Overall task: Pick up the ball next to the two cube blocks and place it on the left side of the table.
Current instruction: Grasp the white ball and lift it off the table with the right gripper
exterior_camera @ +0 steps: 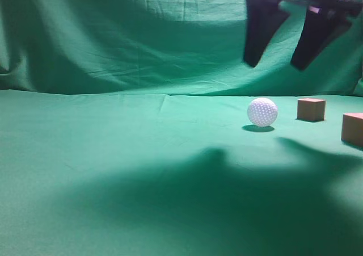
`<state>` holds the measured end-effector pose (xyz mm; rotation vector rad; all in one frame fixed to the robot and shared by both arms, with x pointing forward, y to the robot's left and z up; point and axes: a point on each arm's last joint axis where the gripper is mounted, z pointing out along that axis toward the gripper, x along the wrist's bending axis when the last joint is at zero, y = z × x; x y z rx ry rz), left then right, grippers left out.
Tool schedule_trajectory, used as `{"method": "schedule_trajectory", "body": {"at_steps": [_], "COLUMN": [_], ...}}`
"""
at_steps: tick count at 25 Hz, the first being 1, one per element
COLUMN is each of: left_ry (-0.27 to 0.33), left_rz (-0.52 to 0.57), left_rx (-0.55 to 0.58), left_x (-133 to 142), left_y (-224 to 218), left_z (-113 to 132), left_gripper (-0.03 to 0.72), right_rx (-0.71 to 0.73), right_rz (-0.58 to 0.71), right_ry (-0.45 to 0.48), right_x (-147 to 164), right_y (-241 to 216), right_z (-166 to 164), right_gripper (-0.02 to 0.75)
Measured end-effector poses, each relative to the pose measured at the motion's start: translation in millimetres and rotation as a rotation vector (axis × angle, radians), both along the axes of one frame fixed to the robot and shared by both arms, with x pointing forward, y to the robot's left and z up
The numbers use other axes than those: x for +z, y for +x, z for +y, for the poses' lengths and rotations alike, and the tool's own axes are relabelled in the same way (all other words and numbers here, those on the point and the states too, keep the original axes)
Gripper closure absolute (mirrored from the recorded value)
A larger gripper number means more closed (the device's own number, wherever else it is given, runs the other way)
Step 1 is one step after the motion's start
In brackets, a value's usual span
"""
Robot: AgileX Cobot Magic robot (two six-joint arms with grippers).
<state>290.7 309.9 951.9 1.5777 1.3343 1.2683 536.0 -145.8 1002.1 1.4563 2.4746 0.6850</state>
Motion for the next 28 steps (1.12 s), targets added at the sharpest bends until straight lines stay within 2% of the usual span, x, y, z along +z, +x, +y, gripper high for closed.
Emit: {"method": "schedule_trajectory", "body": {"at_steps": [2, 10, 11, 14, 16, 17, 20, 22, 24, 26, 28], "left_ry": [0.0, 0.0, 0.0, 0.0, 0.0, 0.0, 0.0, 0.0, 0.0, 0.0, 0.0], "left_rz": [0.0, 0.0, 0.0, 0.0, 0.0, 0.0, 0.0, 0.0, 0.0, 0.0, 0.0], "left_rx": [0.0, 0.0, 0.0, 0.0, 0.0, 0.0, 0.0, 0.0, 0.0, 0.0, 0.0], "left_x": [0, 0, 0, 0, 0, 0, 0, 0, 0, 0, 0], "left_y": [0, 0, 0, 0, 0, 0, 0, 0, 0, 0, 0], "left_z": [0, 0, 0, 0, 0, 0, 0, 0, 0, 0, 0], "left_gripper": [0.688, 0.688, 0.688, 0.688, 0.688, 0.688, 0.688, 0.688, 0.688, 0.688, 0.688], "right_rx": [-0.006, -0.02, -0.022, -0.024, -0.025, -0.023, -0.009, -0.003, -0.014, 0.006, 0.094], "right_rz": [0.032, 0.051, 0.054, 0.064, 0.063, 0.062, 0.048, 0.042, 0.034, 0.022, -0.027], "right_ry": [0.004, -0.006, -0.009, -0.015, -0.015, -0.018, -0.034, -0.024, 0.037, 0.126, 0.228], "right_x": [-12, -48, -54, -63, -65, -65, -64, -51, -30, -3, 27], "right_y": [12, 42, 45, 48, 49, 49, 50, 58, 66, 71, 70], "right_z": [8, 22, 23, 24, 24, 24, 24, 28, 38, 55, 82], "right_gripper": [0.132, 0.136, 0.206, 0.297, 0.407, 0.428, 0.421, 0.421, 0.421, 0.421, 0.421]}}
